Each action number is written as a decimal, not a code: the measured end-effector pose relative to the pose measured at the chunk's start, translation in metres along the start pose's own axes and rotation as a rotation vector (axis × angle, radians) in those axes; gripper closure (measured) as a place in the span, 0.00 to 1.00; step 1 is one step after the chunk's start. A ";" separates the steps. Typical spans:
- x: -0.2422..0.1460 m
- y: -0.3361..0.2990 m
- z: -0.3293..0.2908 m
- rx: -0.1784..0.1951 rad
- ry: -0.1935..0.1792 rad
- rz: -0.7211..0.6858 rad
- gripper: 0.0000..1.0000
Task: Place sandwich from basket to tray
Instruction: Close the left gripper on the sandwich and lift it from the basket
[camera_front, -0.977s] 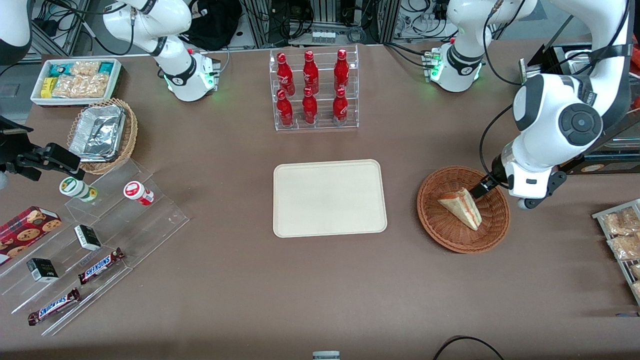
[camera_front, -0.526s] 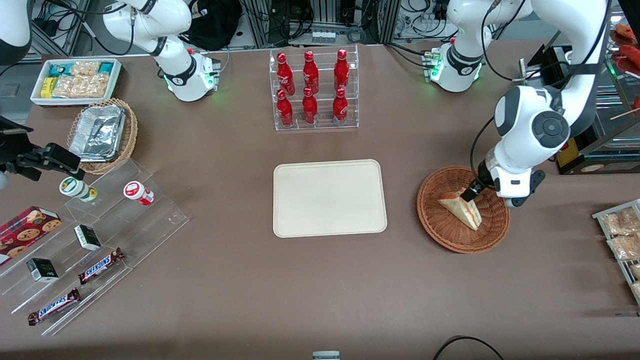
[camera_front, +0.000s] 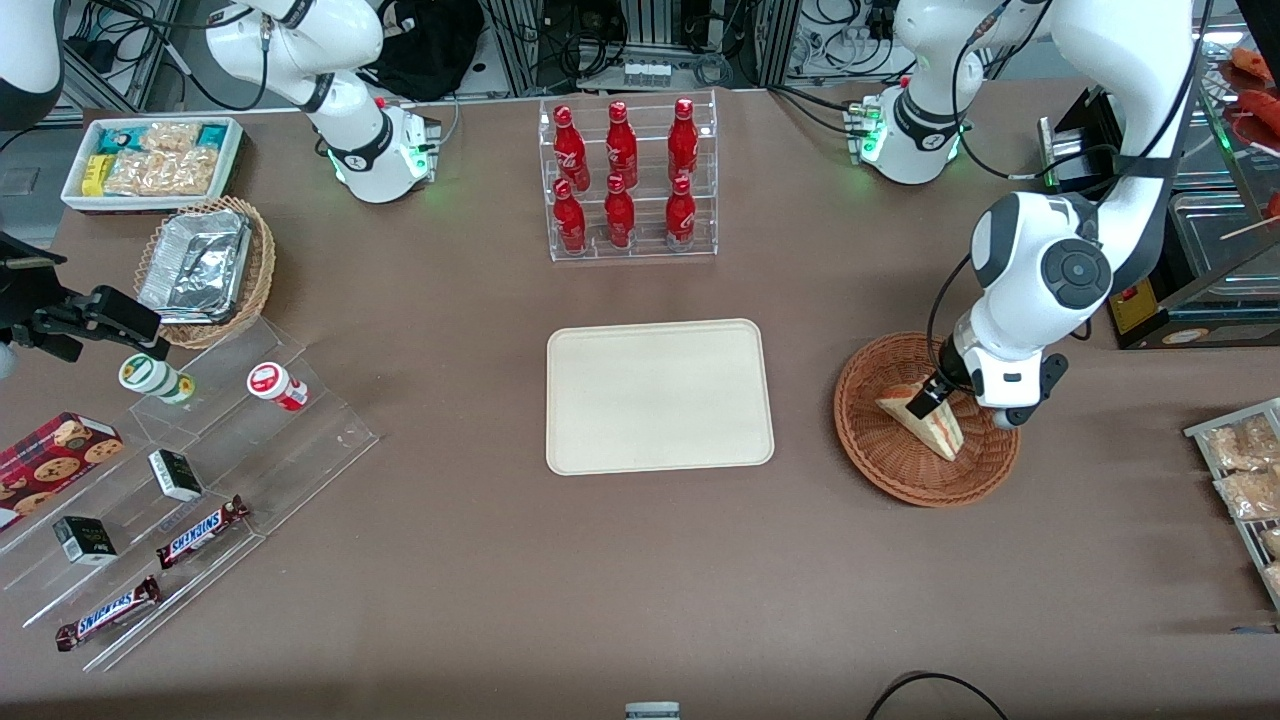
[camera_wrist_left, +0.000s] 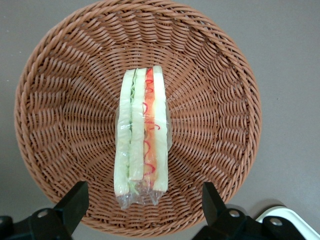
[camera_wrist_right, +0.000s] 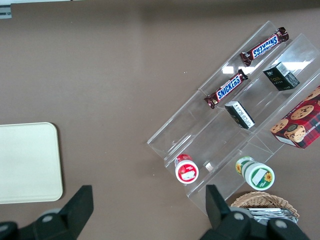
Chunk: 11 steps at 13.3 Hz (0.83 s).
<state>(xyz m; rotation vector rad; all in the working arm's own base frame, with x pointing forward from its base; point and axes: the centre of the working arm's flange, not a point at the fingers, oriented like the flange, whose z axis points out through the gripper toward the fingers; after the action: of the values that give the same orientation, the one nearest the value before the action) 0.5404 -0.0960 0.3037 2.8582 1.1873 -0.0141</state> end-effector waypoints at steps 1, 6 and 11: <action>0.001 0.000 0.004 -0.003 -0.001 -0.001 0.00; 0.003 0.000 0.028 0.002 -0.021 -0.009 0.00; 0.006 -0.001 0.043 -0.003 -0.028 -0.018 0.15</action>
<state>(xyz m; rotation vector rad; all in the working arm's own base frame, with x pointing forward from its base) 0.5443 -0.0927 0.2608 2.8350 1.2076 -0.0532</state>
